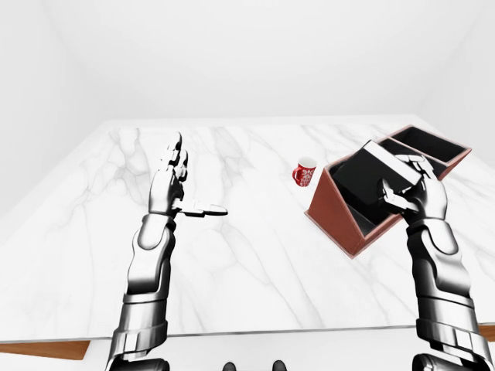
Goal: Pick up the book and place it in the left compartment of the caddy.
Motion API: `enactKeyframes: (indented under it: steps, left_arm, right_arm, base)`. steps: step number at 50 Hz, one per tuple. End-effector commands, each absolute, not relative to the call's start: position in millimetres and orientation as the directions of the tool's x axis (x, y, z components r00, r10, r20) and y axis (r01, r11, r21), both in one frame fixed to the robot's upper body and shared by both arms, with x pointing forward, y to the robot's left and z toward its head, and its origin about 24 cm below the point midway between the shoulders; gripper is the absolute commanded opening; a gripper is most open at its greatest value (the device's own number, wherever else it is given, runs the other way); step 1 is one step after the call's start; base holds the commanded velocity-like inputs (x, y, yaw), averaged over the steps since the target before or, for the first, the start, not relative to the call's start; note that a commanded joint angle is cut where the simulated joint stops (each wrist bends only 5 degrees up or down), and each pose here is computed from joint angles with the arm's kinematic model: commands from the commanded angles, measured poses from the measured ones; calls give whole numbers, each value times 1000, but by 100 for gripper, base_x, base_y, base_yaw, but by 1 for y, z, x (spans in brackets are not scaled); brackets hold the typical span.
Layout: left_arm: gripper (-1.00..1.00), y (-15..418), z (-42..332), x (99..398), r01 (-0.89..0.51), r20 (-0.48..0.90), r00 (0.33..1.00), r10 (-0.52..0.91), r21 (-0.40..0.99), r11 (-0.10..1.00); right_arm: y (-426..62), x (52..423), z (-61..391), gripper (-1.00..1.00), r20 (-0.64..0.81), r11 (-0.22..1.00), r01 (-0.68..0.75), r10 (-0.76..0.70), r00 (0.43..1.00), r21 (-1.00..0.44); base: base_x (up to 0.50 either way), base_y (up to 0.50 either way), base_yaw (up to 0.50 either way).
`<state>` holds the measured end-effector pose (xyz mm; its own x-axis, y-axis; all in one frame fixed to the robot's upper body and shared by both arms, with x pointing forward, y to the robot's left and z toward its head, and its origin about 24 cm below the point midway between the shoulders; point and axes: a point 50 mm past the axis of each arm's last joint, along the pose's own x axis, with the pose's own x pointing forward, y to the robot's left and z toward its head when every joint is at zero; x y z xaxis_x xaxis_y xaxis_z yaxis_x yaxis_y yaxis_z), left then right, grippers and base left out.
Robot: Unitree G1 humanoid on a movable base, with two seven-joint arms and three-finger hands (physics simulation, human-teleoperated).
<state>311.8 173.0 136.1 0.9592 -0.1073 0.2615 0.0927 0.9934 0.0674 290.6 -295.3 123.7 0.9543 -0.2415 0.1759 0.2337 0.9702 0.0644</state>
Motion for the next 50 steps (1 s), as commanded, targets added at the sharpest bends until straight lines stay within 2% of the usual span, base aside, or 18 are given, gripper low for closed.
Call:
enactKeyframes:
  steps: [1,24,38,50]
  left_arm:
    - [100,172,135,312,94,259,960,-109,68,993]
    - [100,172,135,314,98,254,961,-113,72,993]
    - [100,173,132,315,99,240,964,-113,70,993]
    - [100,173,129,315,99,229,967,-112,68,993]
  right_arm:
    - [-310,294,108,-100,88,952,305,-307,948,40]
    - [-344,291,93,-100,40,913,405,-407,913,45]
    - [-340,316,104,-100,59,909,417,-417,907,12]
    - [-324,339,103,-100,2,917,393,-394,919,-75]
  base:
    - [0,0,0]
    - [0,0,0]
    - [0,0,0]
    - [0,0,0]
